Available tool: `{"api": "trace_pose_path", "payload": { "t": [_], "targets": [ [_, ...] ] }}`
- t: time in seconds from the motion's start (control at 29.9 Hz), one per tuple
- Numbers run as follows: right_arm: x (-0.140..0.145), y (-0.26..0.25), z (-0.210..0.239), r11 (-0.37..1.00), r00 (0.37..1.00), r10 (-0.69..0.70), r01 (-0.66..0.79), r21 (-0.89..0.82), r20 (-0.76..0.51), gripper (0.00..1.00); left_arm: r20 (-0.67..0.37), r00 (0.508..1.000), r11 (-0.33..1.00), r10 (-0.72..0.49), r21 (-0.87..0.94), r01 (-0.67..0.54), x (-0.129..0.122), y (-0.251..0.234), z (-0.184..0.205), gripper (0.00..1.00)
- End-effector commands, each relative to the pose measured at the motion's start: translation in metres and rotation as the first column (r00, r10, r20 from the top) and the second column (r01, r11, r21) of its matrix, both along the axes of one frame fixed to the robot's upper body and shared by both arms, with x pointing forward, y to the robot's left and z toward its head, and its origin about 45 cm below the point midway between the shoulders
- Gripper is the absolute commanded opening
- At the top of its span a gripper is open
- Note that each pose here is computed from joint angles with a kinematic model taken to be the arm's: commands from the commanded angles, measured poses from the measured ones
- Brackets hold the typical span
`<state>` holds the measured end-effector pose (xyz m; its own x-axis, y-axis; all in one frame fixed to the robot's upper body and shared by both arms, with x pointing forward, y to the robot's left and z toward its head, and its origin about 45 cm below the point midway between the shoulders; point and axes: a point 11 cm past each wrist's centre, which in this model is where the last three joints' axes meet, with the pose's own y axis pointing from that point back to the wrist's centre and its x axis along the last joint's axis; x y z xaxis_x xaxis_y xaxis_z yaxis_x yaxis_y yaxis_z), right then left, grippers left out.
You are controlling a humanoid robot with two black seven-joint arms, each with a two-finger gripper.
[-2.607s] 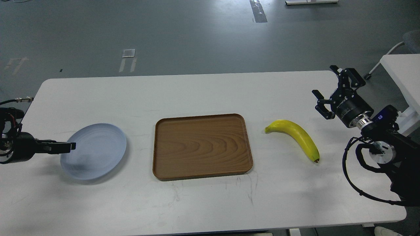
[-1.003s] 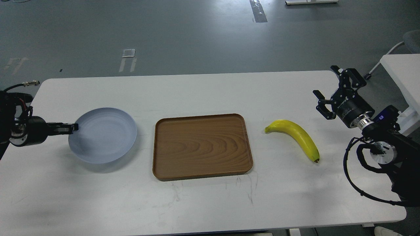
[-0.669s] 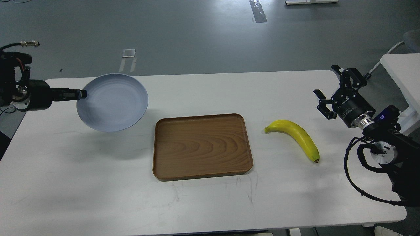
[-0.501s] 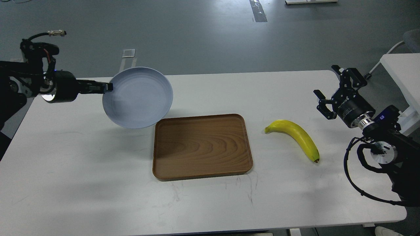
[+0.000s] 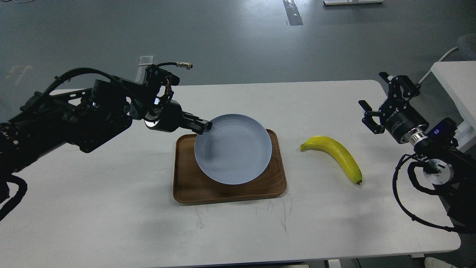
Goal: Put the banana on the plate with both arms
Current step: 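Lift the blue plate with the left gripper and carry it over the tray, then lower the plate onto the wooden tray and open the left gripper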
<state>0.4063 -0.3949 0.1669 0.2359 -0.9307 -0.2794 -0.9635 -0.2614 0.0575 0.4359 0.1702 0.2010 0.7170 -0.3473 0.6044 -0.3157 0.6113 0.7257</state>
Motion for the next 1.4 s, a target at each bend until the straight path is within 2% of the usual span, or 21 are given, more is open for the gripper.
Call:
{"api": "trace_pose_path", "payload": {
  "t": [0.0, 0.53, 0.9, 0.94, 0.97, 1.04, 1.1, 1.14, 1.17, 1.2, 1.3, 1.37],
  "targets": [
    [-0.001, -0.002, 0.000, 1.000, 1.000, -0.002, 0.002, -0.003, -0.001, 1.00, -0.018, 1.000, 1.000, -0.009, 0.014, 0.009, -0.002, -0.015, -0.014, 0.00],
    [-0.002, -0.005, 0.001, 1.000, 1.000, -0.004, 0.004, -0.009, -0.002, 1.00, -0.061, 0.995, 0.995, 0.074, 0.069, -0.070, -0.003, 0.006, -0.048, 0.00],
    [-0.001, -0.004, 0.001, 1.000, 1.000, -0.002, 0.002, -0.008, -0.002, 1.00, -0.058, 0.995, 0.995, 0.081, 0.069, -0.077, -0.003, 0.004, -0.047, 0.00],
    [-0.001, -0.004, 0.001, 1.000, 1.000, -0.003, 0.003, -0.009, -0.002, 1.00, -0.057, 0.995, 0.994, 0.086, 0.069, -0.082, -0.002, 0.004, -0.047, 0.02],
    [-0.001, -0.004, 0.001, 1.000, 1.000, -0.003, 0.003, -0.009, -0.002, 1.00, -0.054, 0.994, 0.993, 0.095, 0.074, -0.091, -0.001, 0.005, -0.047, 0.12],
    [-0.001, -0.004, 0.001, 1.000, 1.000, -0.003, 0.003, -0.009, -0.002, 1.00, -0.055, 0.993, 0.993, 0.103, 0.068, -0.099, -0.001, 0.005, -0.046, 0.24],
    [-0.001, -0.004, 0.001, 1.000, 1.000, -0.003, 0.003, -0.009, -0.002, 1.00, -0.061, 0.992, 0.992, 0.114, 0.051, -0.111, 0.000, 0.003, -0.045, 0.60],
    [-0.001, -0.004, 0.001, 1.000, 1.000, -0.003, 0.003, -0.009, -0.002, 1.00, -0.062, 0.991, 0.992, 0.117, 0.048, -0.114, 0.000, 0.003, -0.045, 0.69],
    [-0.001, -0.004, 0.001, 1.000, 1.000, -0.003, 0.003, -0.009, -0.002, 1.00, -0.059, 0.991, 0.992, 0.122, 0.041, -0.120, 0.002, 0.002, -0.042, 0.90],
    [-0.001, -0.004, 0.001, 1.000, 1.000, -0.003, 0.003, -0.009, -0.002, 1.00, -0.058, 0.990, 0.992, 0.125, 0.033, -0.123, 0.003, 0.001, -0.040, 1.00],
    [-0.001, -0.005, 0.003, 1.000, 1.000, -0.002, 0.002, -0.012, 0.001, 1.00, -0.064, 0.988, 0.989, 0.144, -0.008, -0.145, 0.007, -0.001, -0.032, 0.99],
    [0.001, -0.008, 0.008, 1.000, 1.000, 0.000, 0.001, -0.026, 0.010, 1.00, -0.069, 0.981, 0.976, 0.180, -0.115, -0.187, 0.019, -0.010, -0.005, 0.99]
  ]
}}
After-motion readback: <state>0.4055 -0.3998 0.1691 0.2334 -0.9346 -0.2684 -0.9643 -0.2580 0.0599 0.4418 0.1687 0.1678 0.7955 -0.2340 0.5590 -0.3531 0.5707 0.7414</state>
